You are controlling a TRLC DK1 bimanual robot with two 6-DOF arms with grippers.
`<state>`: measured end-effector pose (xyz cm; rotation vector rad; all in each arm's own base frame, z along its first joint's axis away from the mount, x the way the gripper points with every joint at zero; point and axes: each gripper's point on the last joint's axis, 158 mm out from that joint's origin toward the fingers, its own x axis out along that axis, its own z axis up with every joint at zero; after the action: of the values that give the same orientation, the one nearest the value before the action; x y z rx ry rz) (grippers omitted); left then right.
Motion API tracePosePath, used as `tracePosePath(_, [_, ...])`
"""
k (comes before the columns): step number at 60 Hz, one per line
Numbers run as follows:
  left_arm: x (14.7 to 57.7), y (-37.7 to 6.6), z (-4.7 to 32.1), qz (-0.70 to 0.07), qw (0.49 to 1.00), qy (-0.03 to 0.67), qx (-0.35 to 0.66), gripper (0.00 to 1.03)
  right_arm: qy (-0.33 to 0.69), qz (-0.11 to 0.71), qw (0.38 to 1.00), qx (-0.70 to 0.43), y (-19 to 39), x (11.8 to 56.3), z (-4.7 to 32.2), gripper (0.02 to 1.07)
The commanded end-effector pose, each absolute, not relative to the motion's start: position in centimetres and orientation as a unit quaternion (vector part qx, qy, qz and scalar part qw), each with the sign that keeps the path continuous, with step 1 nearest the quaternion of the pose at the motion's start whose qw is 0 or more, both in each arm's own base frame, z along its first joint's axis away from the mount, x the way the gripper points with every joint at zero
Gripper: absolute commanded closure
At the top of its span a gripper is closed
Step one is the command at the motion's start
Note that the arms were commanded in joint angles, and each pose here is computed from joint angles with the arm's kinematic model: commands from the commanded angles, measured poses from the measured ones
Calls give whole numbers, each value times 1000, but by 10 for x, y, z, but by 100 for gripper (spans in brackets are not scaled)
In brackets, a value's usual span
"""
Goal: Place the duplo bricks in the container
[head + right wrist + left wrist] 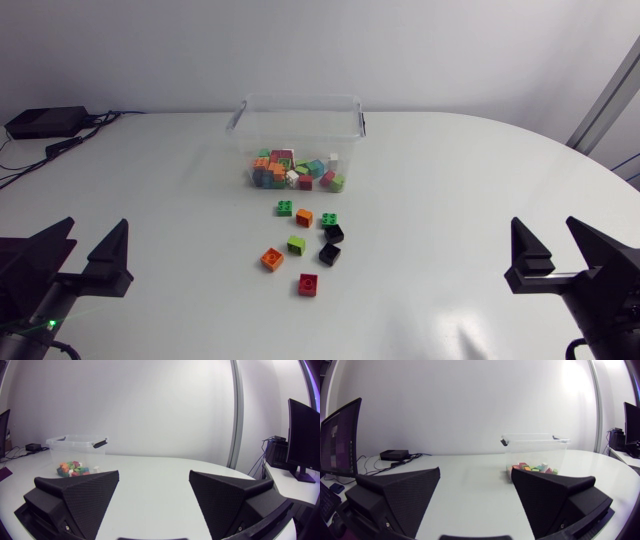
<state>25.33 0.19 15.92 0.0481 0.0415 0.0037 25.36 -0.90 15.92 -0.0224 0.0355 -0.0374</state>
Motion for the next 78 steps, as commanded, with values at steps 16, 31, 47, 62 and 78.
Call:
tracePosePath(16, [276, -7, 209, -16, 998, 52, 17, 4, -16, -2, 1000, -18, -1, 256, 215, 6])
tracePosePath(31, [338, -43, 163, -68, 963, 258, 33, 7, 92, 15, 996, -18, 7, 307, 213, 6])
tracePosePath(47, [336, -102, 93, -155, 874, 444, 122, 7, 233, 39, 971, -24, 24, 339, 169, 6])
tracePosePath(62, [323, -136, 29, -222, 770, 559, 211, 6, 373, 95, 918, -92, 51, 343, 117, 6])
tracePosePath(78, [319, -179, 2, -263, 726, 596, 220, 18, 462, 203, 845, -181, 106, 326, 77, 7])
